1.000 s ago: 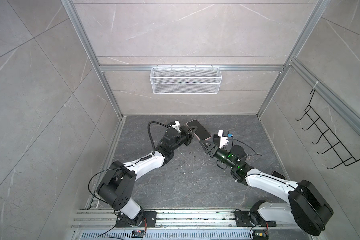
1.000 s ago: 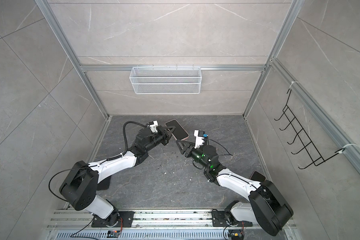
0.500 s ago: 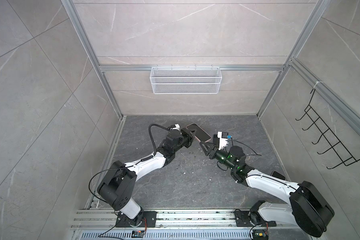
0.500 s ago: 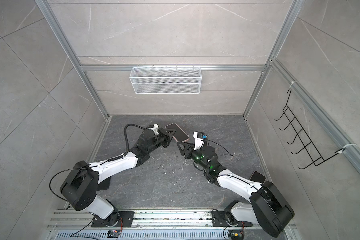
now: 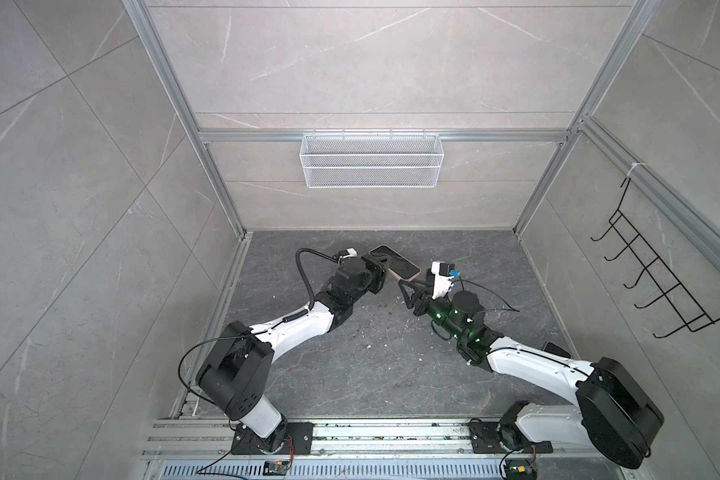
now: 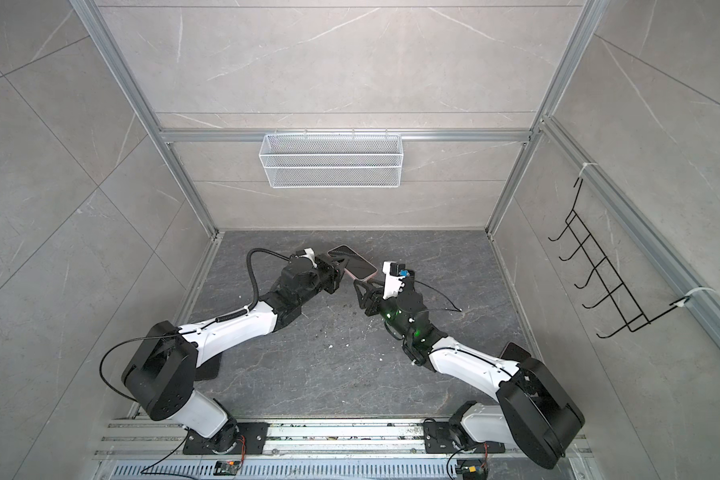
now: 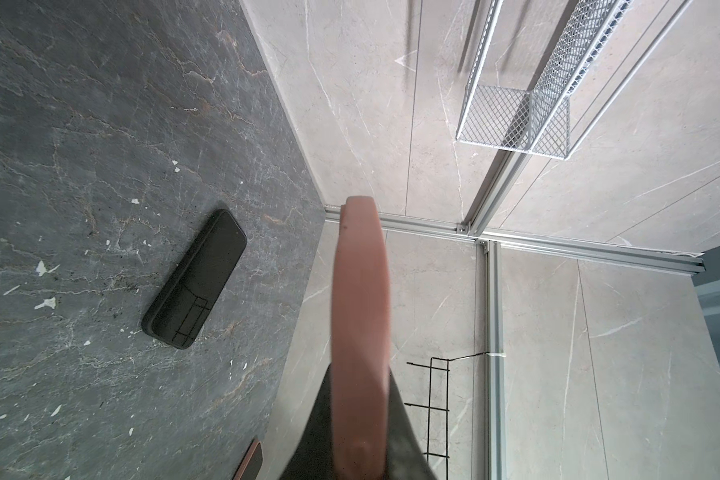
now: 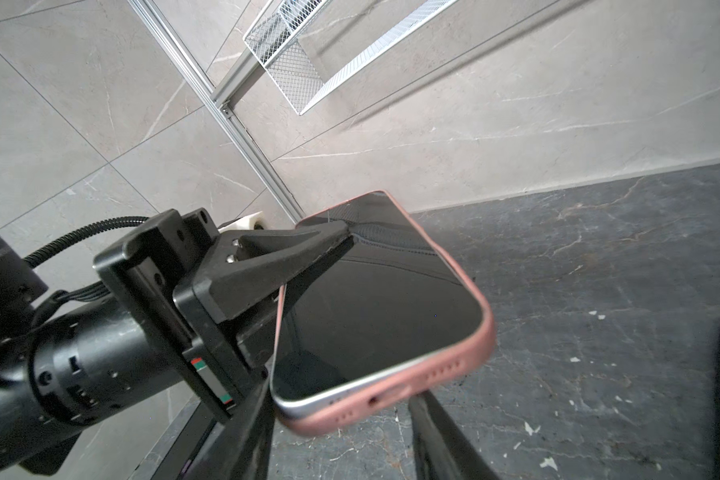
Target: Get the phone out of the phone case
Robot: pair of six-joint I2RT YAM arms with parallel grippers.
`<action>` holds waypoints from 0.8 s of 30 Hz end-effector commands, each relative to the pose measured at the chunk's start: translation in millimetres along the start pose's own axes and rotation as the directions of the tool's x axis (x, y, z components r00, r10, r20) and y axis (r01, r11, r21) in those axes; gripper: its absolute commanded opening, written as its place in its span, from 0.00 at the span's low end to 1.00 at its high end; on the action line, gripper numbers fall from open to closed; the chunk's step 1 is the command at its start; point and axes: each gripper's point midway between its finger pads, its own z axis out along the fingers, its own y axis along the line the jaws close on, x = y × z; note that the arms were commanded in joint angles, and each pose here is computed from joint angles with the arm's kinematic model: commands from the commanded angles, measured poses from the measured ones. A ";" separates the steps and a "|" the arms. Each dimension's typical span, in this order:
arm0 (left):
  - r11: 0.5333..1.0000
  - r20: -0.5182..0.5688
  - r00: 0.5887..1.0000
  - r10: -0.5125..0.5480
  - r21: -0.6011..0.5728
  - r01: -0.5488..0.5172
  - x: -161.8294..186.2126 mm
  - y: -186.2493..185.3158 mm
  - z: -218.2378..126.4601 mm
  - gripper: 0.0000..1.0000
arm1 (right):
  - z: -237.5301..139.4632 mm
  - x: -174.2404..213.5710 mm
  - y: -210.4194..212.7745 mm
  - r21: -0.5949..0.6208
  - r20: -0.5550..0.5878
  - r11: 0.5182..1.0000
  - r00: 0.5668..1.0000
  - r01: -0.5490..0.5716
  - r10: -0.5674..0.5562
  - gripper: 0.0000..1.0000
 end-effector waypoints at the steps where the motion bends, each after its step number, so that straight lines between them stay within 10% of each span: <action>1: 0.922 -0.169 0.985 -0.032 0.376 0.094 41.2 -140.0 -37.2 0.00 | -9.7 50.3 -85.8 0.336 -0.147 0.936 0.988 0.102 -0.055 0.53; 14: 0.911 -0.156 0.987 -0.034 0.402 0.095 39.0 -156.6 -43.4 0.00 | -15.9 47.8 -103.6 0.420 -0.144 0.892 0.982 0.170 -0.119 0.57; 24: 0.920 -0.088 0.994 -0.067 0.379 0.096 16.3 -134.1 -42.8 0.00 | -27.5 3.8 -31.8 0.037 -0.038 0.997 0.997 -0.066 0.067 0.64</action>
